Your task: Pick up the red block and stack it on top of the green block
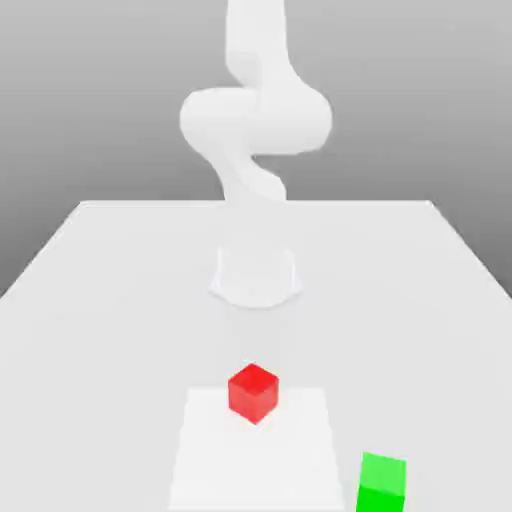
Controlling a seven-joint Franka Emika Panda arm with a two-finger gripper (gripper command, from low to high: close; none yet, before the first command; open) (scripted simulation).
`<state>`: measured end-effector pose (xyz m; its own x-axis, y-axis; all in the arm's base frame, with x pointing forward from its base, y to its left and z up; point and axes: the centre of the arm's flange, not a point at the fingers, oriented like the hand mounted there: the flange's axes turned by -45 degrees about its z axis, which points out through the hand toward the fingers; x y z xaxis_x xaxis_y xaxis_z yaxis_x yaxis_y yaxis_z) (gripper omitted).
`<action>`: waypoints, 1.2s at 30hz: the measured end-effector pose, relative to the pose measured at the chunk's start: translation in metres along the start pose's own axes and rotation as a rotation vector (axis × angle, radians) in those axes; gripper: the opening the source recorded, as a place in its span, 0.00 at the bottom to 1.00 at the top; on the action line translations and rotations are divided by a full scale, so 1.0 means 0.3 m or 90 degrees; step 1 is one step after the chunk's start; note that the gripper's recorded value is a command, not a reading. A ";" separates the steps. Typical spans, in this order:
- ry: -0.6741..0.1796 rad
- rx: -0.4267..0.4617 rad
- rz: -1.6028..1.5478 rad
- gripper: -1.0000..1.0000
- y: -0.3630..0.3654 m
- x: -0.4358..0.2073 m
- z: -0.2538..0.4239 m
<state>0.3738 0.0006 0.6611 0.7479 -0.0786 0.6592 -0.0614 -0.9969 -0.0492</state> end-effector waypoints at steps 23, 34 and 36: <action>-0.432 -0.175 0.378 0.50 0.104 -1.189 1.185; -0.432 -0.175 0.377 0.00 0.102 -1.187 1.183; -0.432 -0.175 0.377 0.00 0.099 -1.151 1.144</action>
<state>0.3406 -0.0031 0.1743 0.7650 -0.6440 0.0016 -0.6440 -0.7650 -0.0004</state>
